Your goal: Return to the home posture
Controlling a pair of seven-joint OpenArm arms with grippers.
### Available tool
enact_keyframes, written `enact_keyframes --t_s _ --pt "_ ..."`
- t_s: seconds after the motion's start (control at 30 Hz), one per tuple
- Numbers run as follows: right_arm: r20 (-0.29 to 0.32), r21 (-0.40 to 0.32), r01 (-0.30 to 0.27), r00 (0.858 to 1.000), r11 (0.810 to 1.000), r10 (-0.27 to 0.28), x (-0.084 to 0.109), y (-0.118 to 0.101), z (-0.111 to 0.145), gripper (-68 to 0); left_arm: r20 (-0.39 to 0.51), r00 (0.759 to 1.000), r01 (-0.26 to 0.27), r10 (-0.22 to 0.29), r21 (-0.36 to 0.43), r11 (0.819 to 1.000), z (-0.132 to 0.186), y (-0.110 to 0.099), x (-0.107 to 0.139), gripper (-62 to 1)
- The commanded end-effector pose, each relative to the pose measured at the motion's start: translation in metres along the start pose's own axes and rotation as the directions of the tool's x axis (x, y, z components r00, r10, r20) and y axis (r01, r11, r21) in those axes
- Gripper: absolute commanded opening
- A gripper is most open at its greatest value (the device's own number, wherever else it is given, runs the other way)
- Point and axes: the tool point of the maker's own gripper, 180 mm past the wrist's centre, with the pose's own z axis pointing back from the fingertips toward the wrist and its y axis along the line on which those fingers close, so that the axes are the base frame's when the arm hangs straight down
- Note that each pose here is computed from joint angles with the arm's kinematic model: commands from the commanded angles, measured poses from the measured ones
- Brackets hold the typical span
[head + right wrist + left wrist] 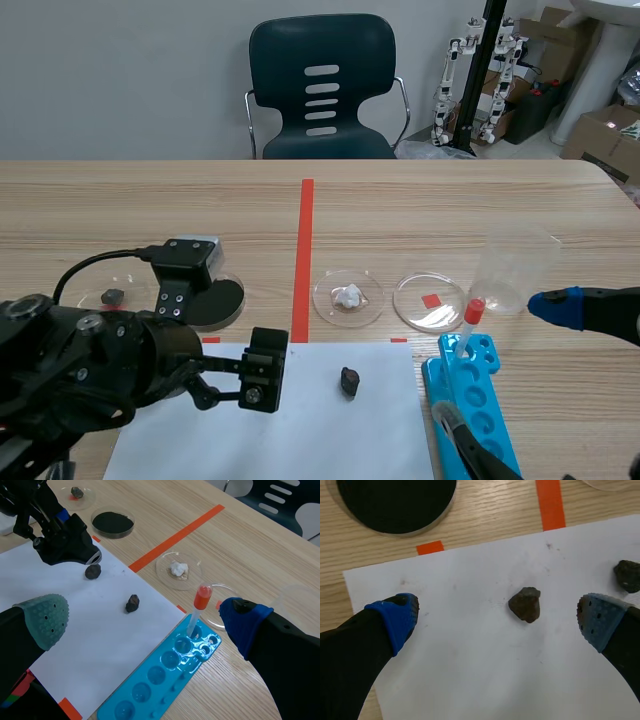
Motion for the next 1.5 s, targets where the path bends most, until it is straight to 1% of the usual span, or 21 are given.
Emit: enact_keyframes --t_s 0.0,0.1,0.3,0.47,0.57,0.67,0.73,0.9,0.97,1.1,1.2,1.3,1.47 --pt "0.023 -0.01 -0.004 1.0 1.0 0.004 0.006 -0.004 -0.001 -3.7 0.049 0.999 0.021 -0.02 -0.015 1.0 0.005 0.003 0.009 1.4" --pt "0.022 -0.01 -0.004 1.0 1.0 0.004 0.006 -0.004 -0.001 -3.7 0.079 0.996 0.043 -0.041 -0.022 0.999 0.007 0.007 0.005 1.4" --pt "0.022 -0.01 -0.004 1.0 1.0 0.004 0.006 -0.004 -0.001 -3.7 0.115 0.991 0.067 -0.068 0.013 0.998 0.019 0.029 -0.009 1.4" --pt "0.022 -0.01 -0.004 1.0 1.0 0.004 0.006 -0.004 -0.001 -3.7 0.153 0.981 0.121 -0.12 0.006 0.993 0.04 0.045 -0.01 1.4" --pt "0.022 -0.01 -0.004 1.0 1.0 0.004 0.006 -0.004 -0.001 -3.7 0.155 0.978 0.135 -0.138 0.031 0.99 0.055 0.061 -0.011 1.4" --pt "0.022 -0.01 -0.004 1.0 1.0 0.004 0.006 -0.004 -0.001 -3.7 0.159 0.976 0.137 -0.147 0.073 0.988 0.07 0.078 -0.01 1.4" --pt "0.022 -0.01 -0.004 1.0 1.0 0.004 0.006 -0.004 -0.001 -3.7 0.179 0.97 0.156 -0.166 0.072 0.985 0.081 0.082 -0.008 1.4" --pt "0.022 -0.01 -0.004 1.0 1.0 0.004 0.006 -0.004 -0.001 -3.7 0.26 0.945 0.194 -0.199 0.048 0.98 0.107 0.08 -0.001 1.4" --pt "0.022 -0.01 -0.004 1.0 1.0 0.004 0.006 -0.004 -0.001 -3.7 0.293 0.934 0.2 -0.205 0.048 0.979 0.117 0.078 0.002 1.4" --pt "0.022 -0.01 -0.004 1.0 1.0 0.004 0.006 -0.004 -0.001 -3.7 0.332 0.918 0.218 -0.218 0.039 0.975 0.134 0.073 0.006 1.4" --pt "0.022 -0.01 -0.004 1.0 1.0 0.004 0.006 -0.004 -0.001 -3.7 0.342 0.912 0.232 -0.224 0.019 0.973 0.144 0.065 0.006 1.4" --pt "0.022 -0.01 -0.004 1.0 1.0 0.004 0.006 -0.004 -0.001 -3.7 0.378 0.9 0.234 -0.217 0.001 0.972 0.153 0.056 0.008 1.4" --pt "0.022 -0.01 -0.004 1.0 1.0 0.004 0.006 -0.004 -0.001 -3.7 0.447 0.865 0.268 -0.229 -0.025 0.963 0.171 0.037 0.012 1.4"
